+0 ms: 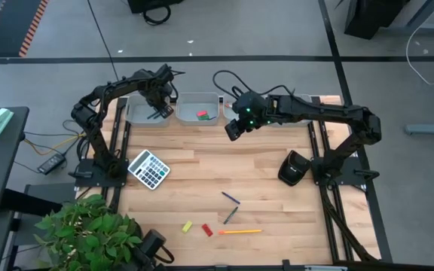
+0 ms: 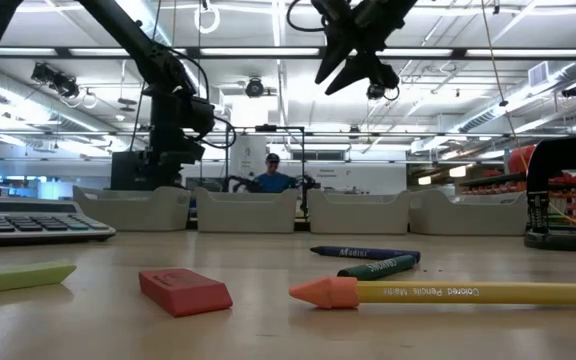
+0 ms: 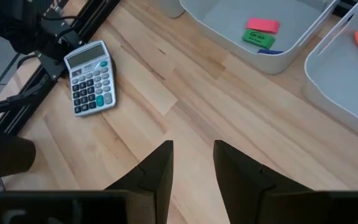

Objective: Sort crayons/erasers/pens/pencils in bins
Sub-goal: Put the blue crayon into the gray bin

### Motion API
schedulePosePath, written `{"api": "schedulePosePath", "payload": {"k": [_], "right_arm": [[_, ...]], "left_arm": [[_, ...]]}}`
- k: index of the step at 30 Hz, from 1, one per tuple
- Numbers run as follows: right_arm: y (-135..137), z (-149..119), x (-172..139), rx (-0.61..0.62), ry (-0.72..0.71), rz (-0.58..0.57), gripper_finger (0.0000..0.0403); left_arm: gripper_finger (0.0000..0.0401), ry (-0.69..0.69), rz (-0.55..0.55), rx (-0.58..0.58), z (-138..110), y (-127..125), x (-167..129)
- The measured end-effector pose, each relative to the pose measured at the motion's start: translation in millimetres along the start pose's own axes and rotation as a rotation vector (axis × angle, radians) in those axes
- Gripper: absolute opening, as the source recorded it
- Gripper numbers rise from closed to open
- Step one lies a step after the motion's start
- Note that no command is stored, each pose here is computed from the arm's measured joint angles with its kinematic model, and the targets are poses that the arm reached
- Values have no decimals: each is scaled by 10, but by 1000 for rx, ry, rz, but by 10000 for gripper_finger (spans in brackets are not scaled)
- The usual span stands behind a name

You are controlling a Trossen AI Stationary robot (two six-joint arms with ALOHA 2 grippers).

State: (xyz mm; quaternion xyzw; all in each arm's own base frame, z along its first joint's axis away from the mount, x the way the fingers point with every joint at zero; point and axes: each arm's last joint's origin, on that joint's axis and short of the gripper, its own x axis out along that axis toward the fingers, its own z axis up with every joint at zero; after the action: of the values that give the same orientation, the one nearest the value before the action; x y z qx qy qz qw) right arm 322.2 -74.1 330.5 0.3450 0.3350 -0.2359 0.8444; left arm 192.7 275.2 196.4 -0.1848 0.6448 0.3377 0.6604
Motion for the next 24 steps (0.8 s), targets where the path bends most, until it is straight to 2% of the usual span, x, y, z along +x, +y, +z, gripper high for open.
{"api": "schedulePosePath", "payload": {"k": [6,11,17,21,24], "right_arm": [[20,-17,0,-18,3,4,124],[19,-16,0,-39,3,4,124],[12,-8,-12,-40,37,53,124],[-20,13,-77,-33,91,132,124],[-77,-3,-134,-70,133,128,124]], "left_arm": [[106,38,21,19,-36,-36,-26],[118,31,57,20,-96,-66,-189],[119,-40,63,-94,-219,-157,-534],[112,-89,49,-150,-354,-296,-810],[111,-146,14,-198,-456,-445,-1017]]}}
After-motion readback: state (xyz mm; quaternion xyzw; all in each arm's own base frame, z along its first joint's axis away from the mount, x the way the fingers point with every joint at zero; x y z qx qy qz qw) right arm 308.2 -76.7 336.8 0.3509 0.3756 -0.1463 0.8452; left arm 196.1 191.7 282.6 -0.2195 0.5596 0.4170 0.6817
